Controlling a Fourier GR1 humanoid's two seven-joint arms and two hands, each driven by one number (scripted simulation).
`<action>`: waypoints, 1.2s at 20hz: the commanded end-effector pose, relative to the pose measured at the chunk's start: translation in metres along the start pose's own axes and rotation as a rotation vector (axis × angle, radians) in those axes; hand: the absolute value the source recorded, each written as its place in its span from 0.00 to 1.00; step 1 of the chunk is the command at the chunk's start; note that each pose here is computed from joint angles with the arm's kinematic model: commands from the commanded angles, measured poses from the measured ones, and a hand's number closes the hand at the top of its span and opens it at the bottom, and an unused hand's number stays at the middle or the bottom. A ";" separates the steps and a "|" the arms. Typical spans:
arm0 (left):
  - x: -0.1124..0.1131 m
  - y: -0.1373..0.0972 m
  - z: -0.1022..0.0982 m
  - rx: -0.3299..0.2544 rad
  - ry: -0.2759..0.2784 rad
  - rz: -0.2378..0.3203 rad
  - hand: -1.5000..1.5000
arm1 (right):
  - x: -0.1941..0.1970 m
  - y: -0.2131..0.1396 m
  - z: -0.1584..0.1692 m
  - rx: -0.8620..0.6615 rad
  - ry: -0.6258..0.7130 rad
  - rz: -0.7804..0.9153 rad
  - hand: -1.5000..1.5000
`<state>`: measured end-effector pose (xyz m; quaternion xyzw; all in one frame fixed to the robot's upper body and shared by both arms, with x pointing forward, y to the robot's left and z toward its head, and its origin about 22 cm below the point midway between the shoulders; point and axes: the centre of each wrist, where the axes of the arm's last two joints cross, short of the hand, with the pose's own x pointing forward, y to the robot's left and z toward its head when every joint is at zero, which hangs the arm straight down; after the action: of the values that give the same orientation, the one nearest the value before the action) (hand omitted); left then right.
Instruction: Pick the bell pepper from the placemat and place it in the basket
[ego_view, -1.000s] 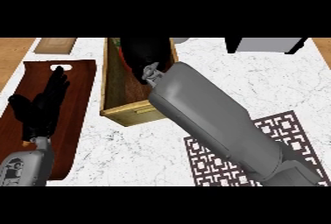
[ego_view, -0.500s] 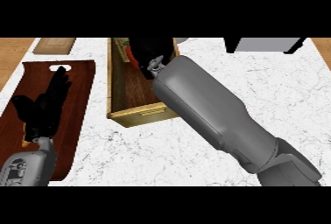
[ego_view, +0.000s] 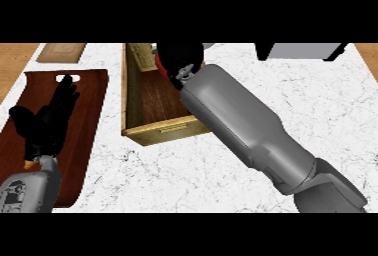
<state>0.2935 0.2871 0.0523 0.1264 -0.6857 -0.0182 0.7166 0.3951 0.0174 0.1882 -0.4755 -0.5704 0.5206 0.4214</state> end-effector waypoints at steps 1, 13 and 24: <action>-0.001 0.007 0.005 0.011 0.003 0.000 0.50 | -0.011 0.019 -0.005 0.016 0.005 0.028 1.00; -0.017 0.001 0.015 -0.003 0.005 0.003 0.50 | -0.023 0.043 -0.008 0.125 0.025 0.030 1.00; -0.011 0.009 0.013 -0.004 0.008 0.003 0.50 | -0.017 0.037 0.003 0.267 0.189 -0.010 1.00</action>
<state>0.2866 0.2880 0.0452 0.1256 -0.6853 -0.0155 0.7172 0.4021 0.0028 0.1561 -0.4552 -0.4792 0.5531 0.5072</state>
